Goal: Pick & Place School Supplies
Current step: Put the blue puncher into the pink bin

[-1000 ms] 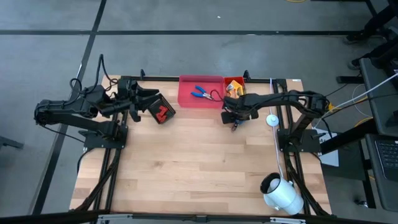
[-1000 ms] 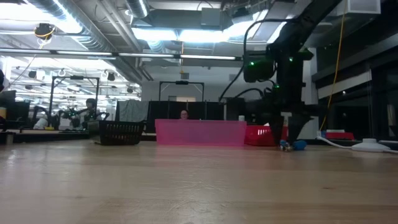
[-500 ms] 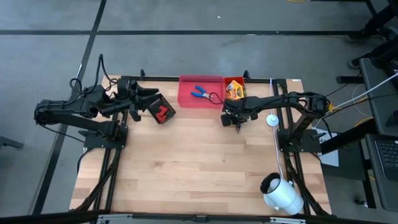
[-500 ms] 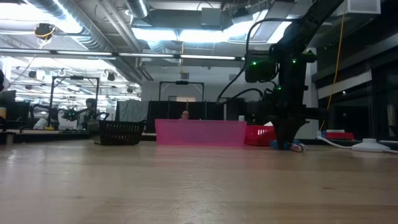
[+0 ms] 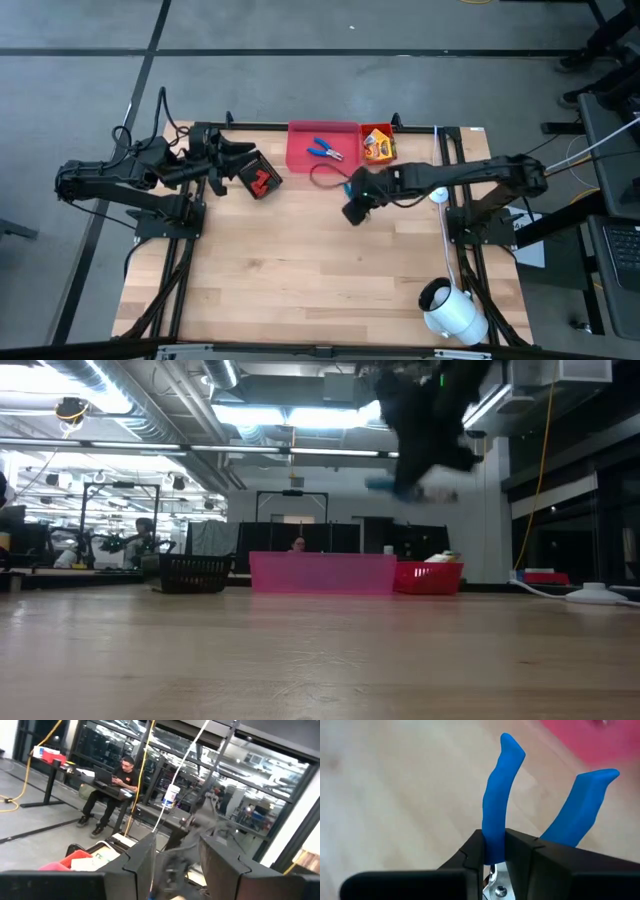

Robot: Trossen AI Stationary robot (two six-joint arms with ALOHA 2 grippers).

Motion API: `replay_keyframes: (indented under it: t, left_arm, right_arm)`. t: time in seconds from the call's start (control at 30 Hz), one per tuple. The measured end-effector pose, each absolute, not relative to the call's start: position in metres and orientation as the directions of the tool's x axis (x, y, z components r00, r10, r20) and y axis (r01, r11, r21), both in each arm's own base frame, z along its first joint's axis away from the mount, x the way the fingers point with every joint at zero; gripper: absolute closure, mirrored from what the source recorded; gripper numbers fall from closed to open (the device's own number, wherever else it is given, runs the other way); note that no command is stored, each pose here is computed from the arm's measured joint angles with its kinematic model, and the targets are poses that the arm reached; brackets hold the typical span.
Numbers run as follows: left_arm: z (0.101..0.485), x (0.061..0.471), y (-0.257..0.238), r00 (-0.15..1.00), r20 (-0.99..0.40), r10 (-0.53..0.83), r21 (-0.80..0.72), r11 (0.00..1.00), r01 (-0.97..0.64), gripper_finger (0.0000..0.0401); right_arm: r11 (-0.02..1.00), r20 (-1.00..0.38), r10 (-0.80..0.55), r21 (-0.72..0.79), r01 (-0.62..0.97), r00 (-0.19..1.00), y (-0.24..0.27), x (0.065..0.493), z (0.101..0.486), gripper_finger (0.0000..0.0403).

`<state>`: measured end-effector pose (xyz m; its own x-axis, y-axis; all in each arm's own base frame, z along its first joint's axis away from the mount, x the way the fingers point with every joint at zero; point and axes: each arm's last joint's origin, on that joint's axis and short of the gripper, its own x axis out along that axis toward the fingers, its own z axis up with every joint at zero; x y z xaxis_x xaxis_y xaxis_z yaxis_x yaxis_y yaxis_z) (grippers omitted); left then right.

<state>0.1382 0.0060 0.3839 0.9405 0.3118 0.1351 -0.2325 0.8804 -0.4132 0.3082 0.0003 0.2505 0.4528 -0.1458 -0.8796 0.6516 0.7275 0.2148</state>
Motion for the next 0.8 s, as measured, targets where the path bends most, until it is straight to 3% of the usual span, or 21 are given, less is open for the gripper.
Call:
replay_keyframes:
  t: [0.1,0.2,0.37,0.6,0.8]
  left_arm:
    - [0.384,0.139,0.005,0.948,0.133,0.288,-0.388,0.896,-0.217,0.0258]
    - [0.381,0.142,0.005,0.952,0.115,0.283,-0.372,0.901,-0.223,0.0258]
    - [0.378,0.149,0.005,0.956,0.085,0.282,-0.371,0.899,-0.232,0.0258]
    - [0.371,0.165,0.004,0.958,0.044,0.284,-0.384,0.89,-0.247,0.0258]
    - [0.369,0.176,0.0,0.955,0.044,0.294,-0.402,0.88,-0.253,0.0258]
  right_arm:
    - [0.871,-0.886,-0.142,0.1,0.481,0.441,-0.004,0.319,0.274,0.0354]
    - [0.932,-0.919,-0.16,-0.02,0.362,0.36,-0.037,0.334,0.279,0.0354]
    - [0.961,-0.959,-0.151,-0.086,0.262,0.241,-0.108,0.363,0.285,0.0354]
    - [0.989,-0.959,-0.139,-0.124,0.077,0.249,-0.165,0.406,0.274,0.0354]
    - [0.992,-0.969,-0.09,-0.067,0.103,0.232,-0.199,0.419,0.246,0.0354]
